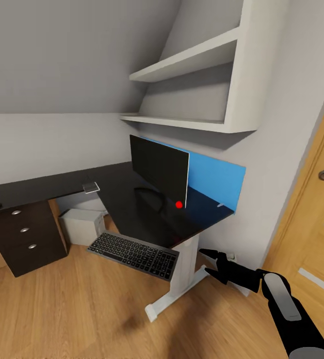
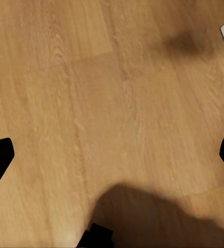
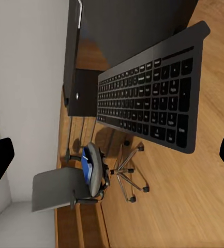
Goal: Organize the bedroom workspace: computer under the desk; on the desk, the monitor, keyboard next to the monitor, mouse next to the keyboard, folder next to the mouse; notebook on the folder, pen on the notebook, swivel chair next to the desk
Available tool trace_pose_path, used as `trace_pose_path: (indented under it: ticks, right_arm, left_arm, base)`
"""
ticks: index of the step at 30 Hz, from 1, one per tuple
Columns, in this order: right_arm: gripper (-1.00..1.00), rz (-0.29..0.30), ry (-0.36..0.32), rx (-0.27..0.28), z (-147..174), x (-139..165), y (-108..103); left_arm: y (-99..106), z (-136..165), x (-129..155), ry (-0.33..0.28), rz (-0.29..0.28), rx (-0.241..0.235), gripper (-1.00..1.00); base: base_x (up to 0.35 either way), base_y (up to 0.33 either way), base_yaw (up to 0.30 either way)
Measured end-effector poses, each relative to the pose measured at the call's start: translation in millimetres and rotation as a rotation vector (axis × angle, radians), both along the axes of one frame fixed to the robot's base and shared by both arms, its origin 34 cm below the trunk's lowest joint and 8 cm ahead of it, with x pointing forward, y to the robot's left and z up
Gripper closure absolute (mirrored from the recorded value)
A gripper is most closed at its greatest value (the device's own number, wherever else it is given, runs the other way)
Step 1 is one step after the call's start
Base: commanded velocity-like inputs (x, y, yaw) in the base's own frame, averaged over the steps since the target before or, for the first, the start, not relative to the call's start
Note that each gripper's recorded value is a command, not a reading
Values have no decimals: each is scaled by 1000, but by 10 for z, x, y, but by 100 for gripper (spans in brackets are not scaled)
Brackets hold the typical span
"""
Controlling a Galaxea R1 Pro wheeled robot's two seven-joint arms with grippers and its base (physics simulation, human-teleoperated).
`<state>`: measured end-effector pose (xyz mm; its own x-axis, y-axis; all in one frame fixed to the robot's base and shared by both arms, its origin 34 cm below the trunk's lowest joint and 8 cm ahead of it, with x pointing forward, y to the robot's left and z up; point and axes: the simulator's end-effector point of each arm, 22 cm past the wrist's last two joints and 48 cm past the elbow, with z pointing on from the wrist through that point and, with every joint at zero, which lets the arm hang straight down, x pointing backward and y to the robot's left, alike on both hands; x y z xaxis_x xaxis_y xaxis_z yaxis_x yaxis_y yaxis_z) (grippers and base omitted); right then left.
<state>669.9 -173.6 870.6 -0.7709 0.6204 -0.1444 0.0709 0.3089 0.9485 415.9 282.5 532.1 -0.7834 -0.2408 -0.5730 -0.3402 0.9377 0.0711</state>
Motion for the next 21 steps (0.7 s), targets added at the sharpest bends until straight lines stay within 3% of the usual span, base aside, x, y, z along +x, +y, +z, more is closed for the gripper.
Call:
trace_pose_path:
  ticks: [14,21]
  right_arm:
    - [-100,1,0,-1,2,0,3]
    - [-100,0,1,-4,-9,-1,-7]
  left_arm:
    - [-9,1,2,0,-2,0,-100]
    - [-109,66,119,-31,-14,-20,-100]
  base:
    - [0,0,65]
    - [0,0,29]
